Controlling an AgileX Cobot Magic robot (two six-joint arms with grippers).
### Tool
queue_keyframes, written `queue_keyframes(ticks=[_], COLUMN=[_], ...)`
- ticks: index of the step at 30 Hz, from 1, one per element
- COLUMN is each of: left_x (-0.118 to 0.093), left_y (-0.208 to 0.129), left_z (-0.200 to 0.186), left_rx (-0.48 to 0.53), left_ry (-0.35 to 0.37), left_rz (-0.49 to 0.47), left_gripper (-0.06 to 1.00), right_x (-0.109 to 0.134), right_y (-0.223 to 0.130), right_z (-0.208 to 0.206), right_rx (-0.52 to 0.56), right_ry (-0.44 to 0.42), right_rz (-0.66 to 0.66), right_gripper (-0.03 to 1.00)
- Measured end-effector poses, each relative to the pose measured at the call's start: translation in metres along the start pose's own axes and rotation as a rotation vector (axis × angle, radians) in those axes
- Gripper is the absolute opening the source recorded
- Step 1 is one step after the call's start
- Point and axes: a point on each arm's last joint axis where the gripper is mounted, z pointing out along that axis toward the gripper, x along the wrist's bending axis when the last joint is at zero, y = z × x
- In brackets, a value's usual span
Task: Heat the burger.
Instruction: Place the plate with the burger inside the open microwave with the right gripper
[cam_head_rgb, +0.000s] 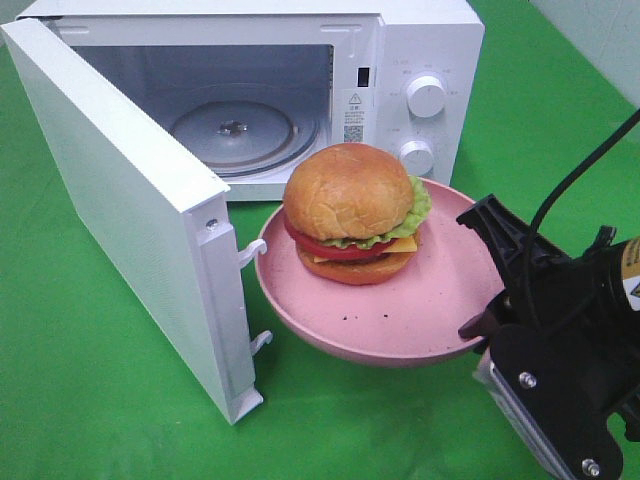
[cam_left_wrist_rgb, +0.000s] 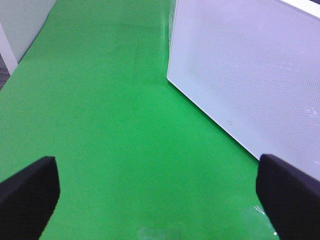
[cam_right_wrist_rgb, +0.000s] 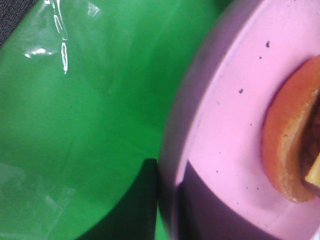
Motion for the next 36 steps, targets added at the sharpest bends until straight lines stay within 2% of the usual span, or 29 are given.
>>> queue_keyframes(ticks=[21,28,36], left_x=[0.000,0.000,0.000], left_y=[0.000,0.000,0.000], left_z=[0.000,0.000,0.000], left_rx=[0.000,0.000,0.000], left_ry=[0.000,0.000,0.000], left_rz=[0.000,0.000,0.000], left_gripper=[0.99,0.99,0.99], right_x=[0.000,0.002,-0.005], right_y=[-0.014,-0.015,-0.016], right_z=[0.000,-0.002,-0.004], right_rx=[-0.023,-0.017,-0.011], right_ry=[-0.011,0.065,0.050], right_rz=[0.048,0.043,0.053], right_gripper=[0.06,0.06,0.06])
